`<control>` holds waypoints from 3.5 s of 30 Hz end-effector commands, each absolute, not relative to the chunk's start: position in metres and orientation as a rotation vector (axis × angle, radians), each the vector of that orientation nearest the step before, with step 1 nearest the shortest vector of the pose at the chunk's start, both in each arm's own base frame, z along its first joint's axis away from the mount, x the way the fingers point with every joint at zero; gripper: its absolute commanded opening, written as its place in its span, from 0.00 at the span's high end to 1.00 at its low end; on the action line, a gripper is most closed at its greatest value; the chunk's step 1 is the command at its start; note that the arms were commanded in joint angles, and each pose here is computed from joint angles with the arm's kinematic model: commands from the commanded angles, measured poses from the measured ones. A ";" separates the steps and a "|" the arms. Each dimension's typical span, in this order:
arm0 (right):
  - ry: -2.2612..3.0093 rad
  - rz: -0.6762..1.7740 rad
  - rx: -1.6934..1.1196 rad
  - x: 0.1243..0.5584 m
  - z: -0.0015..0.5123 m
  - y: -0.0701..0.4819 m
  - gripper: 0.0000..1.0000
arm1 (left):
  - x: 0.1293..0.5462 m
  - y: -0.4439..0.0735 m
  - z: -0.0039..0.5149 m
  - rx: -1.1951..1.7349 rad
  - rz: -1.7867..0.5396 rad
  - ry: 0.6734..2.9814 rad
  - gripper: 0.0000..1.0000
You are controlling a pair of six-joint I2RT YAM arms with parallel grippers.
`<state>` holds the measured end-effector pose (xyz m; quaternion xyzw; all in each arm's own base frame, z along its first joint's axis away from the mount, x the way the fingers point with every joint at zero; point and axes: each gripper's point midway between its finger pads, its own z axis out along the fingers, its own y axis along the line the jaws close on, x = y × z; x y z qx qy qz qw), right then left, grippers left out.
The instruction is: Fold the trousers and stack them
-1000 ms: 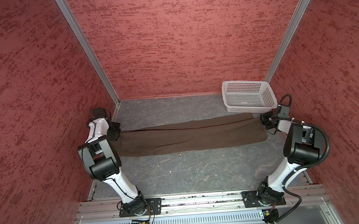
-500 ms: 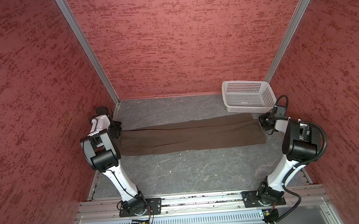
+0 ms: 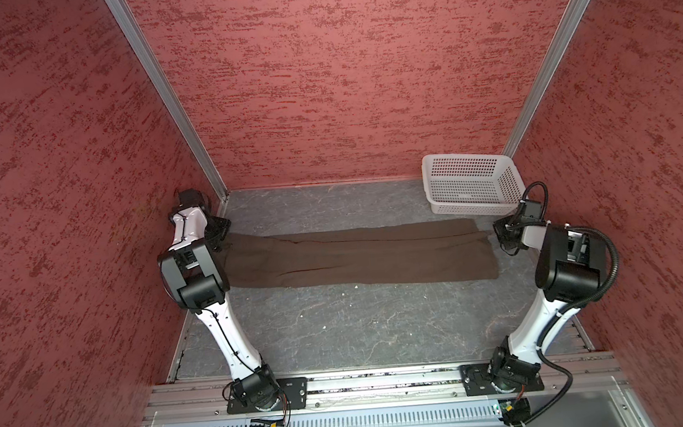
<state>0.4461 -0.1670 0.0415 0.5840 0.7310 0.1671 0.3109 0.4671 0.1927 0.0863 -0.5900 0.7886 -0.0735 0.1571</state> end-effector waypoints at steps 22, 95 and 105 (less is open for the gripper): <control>2.333 0.496 0.640 0.408 0.089 0.045 1.00 | 0.431 -0.057 0.115 -0.968 -0.419 2.681 0.92; 2.523 0.337 1.088 0.272 0.008 0.046 1.00 | 0.241 -0.143 -0.027 -0.696 -0.285 3.274 0.88; 2.345 0.192 0.995 0.284 0.095 0.006 0.93 | 0.349 -0.223 0.062 -0.441 -0.533 3.032 0.84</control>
